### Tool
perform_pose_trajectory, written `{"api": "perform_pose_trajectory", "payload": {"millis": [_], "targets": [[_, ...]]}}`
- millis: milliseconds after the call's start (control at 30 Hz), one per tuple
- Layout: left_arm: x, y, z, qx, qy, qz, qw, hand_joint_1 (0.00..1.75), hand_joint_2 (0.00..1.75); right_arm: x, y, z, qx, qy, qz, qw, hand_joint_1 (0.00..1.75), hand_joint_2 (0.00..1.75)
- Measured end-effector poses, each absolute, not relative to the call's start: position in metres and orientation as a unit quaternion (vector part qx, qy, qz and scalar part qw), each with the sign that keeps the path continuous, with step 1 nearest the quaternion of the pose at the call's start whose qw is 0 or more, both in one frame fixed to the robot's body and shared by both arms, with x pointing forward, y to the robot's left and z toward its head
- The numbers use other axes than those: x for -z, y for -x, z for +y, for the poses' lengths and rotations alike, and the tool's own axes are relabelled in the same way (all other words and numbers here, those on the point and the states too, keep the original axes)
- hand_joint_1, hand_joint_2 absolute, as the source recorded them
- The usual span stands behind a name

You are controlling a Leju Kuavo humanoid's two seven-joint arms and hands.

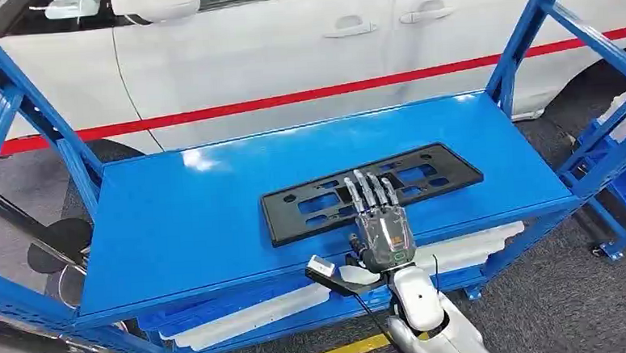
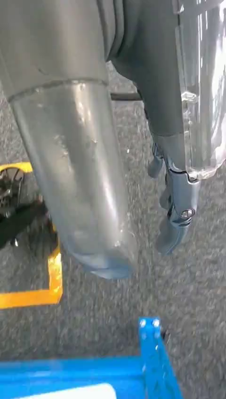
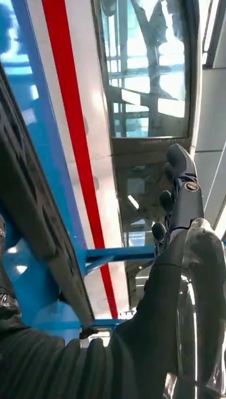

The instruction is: Take the parts from the cabinet and place them on the table.

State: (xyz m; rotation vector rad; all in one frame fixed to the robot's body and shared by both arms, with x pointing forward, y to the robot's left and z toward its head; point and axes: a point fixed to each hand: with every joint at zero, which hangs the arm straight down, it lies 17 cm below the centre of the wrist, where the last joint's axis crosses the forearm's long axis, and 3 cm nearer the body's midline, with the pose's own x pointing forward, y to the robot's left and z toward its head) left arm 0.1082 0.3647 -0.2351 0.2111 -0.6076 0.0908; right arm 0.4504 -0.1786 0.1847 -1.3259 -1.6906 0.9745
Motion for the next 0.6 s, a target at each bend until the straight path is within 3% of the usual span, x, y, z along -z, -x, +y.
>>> {"api": "perform_pose_trajectory", "payload": {"millis": [600], "targets": [[0.233, -0.122, 0.36, -0.018, -0.096, -0.306, 0.947, 0.0, 0.0, -0.189, -0.485, -0.153, -0.495, 0.543, -0.608, 0.301, 0.0, 1.75]]}}
